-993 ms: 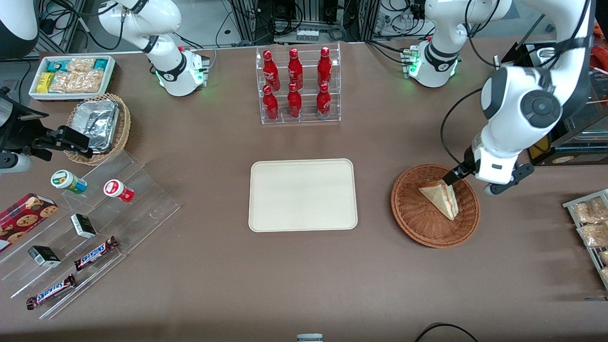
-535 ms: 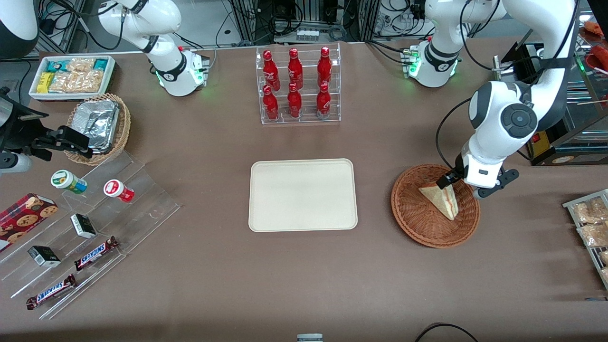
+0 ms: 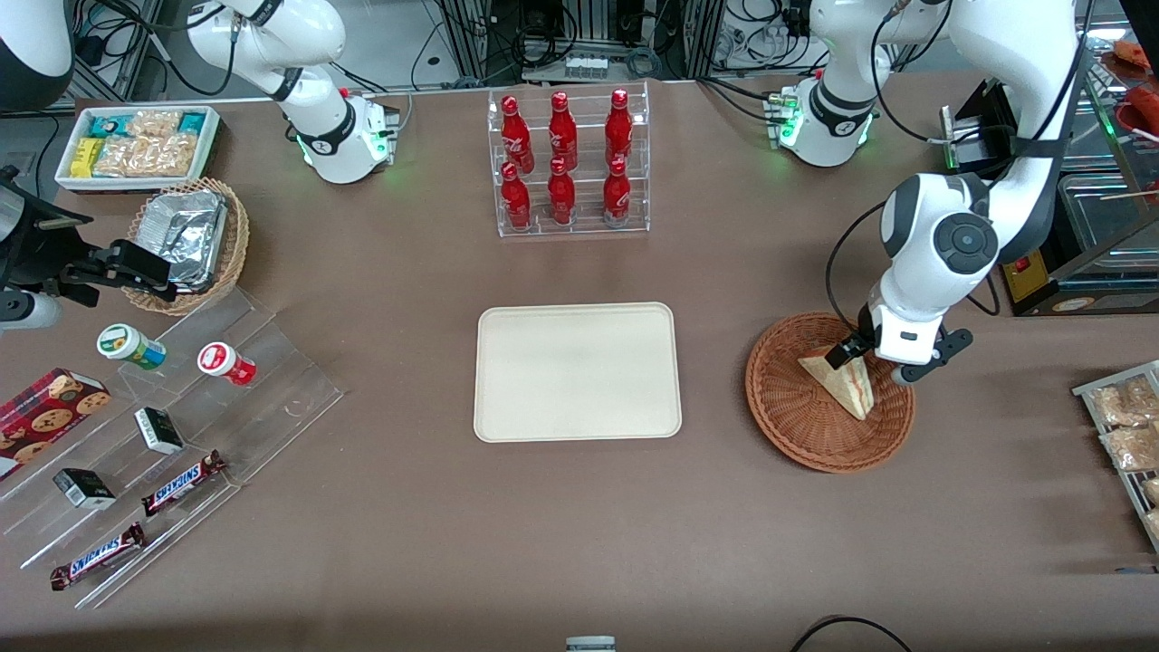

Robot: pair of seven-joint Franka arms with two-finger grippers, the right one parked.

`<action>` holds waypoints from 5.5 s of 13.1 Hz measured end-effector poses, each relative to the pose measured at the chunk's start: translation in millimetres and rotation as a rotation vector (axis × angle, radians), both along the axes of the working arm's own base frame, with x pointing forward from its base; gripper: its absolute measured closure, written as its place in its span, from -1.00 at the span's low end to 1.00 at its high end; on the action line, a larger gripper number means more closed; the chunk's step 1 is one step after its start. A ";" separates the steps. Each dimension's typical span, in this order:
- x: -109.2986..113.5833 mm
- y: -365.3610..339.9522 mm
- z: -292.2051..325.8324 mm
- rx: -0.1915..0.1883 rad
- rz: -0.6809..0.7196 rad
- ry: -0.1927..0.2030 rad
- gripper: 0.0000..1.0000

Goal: Place sandwich from basket to tray
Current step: 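Lower the open left gripper around the sandwich and close it, then lift the sandwich out of the basket and carry it toward the tray, then lower the sandwich onto the cream tray and open the left gripper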

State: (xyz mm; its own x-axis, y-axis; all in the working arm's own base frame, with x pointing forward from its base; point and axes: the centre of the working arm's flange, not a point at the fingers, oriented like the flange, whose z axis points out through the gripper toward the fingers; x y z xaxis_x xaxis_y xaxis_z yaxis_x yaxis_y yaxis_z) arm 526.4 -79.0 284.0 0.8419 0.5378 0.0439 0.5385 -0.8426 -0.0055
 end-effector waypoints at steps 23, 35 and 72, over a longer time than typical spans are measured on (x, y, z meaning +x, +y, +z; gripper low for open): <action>-11.8 -135.0 81.3 0.166 -0.434 0.080 0.74; -53.2 -315.1 26.6 0.135 -0.429 0.039 0.74; 8.4 -341.4 143.6 0.146 -0.365 0.146 -1.00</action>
State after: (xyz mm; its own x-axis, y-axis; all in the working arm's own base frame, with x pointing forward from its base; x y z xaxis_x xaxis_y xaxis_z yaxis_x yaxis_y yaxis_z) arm 534.8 -420.3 427.6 0.9791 0.2002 -0.0362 0.1897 -0.9626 -0.1933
